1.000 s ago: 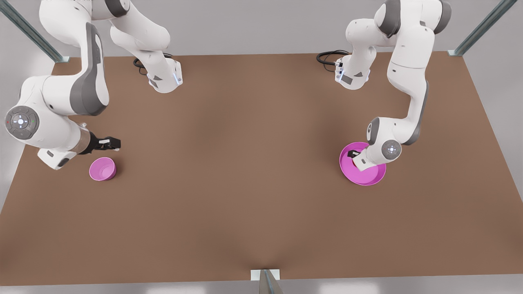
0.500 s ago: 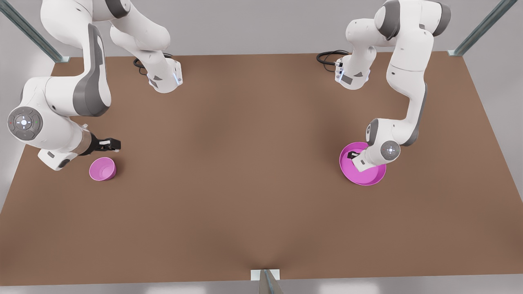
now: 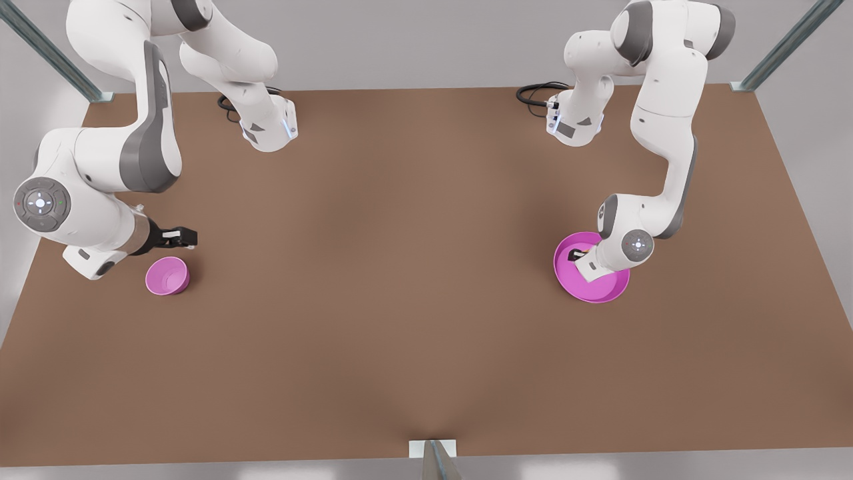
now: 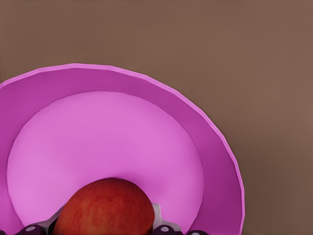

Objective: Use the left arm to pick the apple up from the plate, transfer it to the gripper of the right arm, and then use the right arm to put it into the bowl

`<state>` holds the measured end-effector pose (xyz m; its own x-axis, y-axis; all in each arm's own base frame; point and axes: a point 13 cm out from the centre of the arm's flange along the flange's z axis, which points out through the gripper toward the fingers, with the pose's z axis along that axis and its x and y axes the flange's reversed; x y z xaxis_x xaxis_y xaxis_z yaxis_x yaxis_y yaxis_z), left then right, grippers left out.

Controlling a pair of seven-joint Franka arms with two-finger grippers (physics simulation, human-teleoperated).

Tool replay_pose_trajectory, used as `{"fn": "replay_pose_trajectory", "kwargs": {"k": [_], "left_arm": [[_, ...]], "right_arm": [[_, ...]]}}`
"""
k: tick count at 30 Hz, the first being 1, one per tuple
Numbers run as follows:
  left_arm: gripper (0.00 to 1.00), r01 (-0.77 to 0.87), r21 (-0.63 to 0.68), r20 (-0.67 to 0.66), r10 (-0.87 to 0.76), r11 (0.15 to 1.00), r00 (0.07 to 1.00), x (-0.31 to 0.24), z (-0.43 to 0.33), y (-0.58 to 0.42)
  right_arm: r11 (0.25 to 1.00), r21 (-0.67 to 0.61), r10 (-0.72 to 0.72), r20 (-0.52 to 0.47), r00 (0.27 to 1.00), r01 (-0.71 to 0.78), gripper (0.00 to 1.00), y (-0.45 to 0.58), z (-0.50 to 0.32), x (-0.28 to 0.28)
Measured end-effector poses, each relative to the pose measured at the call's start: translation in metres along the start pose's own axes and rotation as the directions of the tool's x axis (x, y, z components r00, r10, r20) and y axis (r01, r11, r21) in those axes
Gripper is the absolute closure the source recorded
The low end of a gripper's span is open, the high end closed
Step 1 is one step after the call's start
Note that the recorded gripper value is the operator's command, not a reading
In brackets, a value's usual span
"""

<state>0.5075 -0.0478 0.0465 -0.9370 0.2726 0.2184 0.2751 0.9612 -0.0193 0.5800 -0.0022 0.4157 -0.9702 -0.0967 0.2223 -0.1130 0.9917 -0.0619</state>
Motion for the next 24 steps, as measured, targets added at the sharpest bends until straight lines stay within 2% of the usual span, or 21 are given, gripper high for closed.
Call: {"fn": "replay_pose_trajectory", "kwargs": {"k": [4, 7, 9, 11, 14, 17, 19, 22, 24], "left_arm": [[0.26, 0.009, -0.005, 0.033, -0.009, 1.0, 0.999, -0.007, -0.027, 0.005], [0.26, 0.043, 0.032, 0.1, -0.046, 0.999, 0.994, -0.047, -0.096, 0.003], [0.26, 0.067, 0.106, 0.133, -0.081, 0.992, 0.988, -0.076, -0.155, -0.01], [0.26, 0.049, 0.246, 0.142, -0.086, 0.968, 0.986, -0.111, -0.213, -0.06], [0.26, -0.041, 0.56, 0.052, 0.014, 0.828, 0.999, -0.142, -0.243, -0.202], [0.26, -0.059, 0.793, -0.03, 0.137, 0.606, 0.99, -0.136, -0.251, -0.32], [0.26, -0.039, 0.88, -0.058, 0.188, 0.473, 0.98, -0.128, -0.257, -0.378], [0.26, 0.007, 0.947, -0.064, 0.168, 0.322, 0.984, -0.146, -0.265, -0.411], [0.26, 0.018, 0.965, -0.049, 0.115, 0.263, 0.992, -0.167, -0.263, -0.43]], "right_arm": [[1.0, 0.003, 0.002, 0.001, 1.0, -0.002, 0.0, -0.001, 0.0, 0.0], [1.0, 0.011, 0.001, 0.008, 1.0, -0.001, 0.0, -0.002, -0.004, -0.001], [1.0, 0.008, -0.003, 0.017, 1.0, 0.003, 0.0, 0.001, -0.008, -0.003], [1.0, -0.006, -0.005, 0.022, 1.0, 0.005, 0.0, 0.004, -0.009, -0.007], [0.999, -0.036, -0.009, 0.014, 1.0, 0.009, 0.0, 0.01, -0.003, -0.013], [0.98, -0.196, -0.029, -0.036, 0.999, 0.022, 0.0, 0.038, 0.038, -0.051], [0.956, -0.293, -0.044, -0.072, 0.996, 0.021, 0.0, 0.058, 0.062, -0.066], [0.915, -0.397, -0.128, -0.112, 0.985, 0.073, 0.0, 0.112, 0.101, -0.087], [0.824, -0.556, -0.216, -0.134, 0.967, 0.107, 0.0, 0.177, 0.132, -0.1]]}}
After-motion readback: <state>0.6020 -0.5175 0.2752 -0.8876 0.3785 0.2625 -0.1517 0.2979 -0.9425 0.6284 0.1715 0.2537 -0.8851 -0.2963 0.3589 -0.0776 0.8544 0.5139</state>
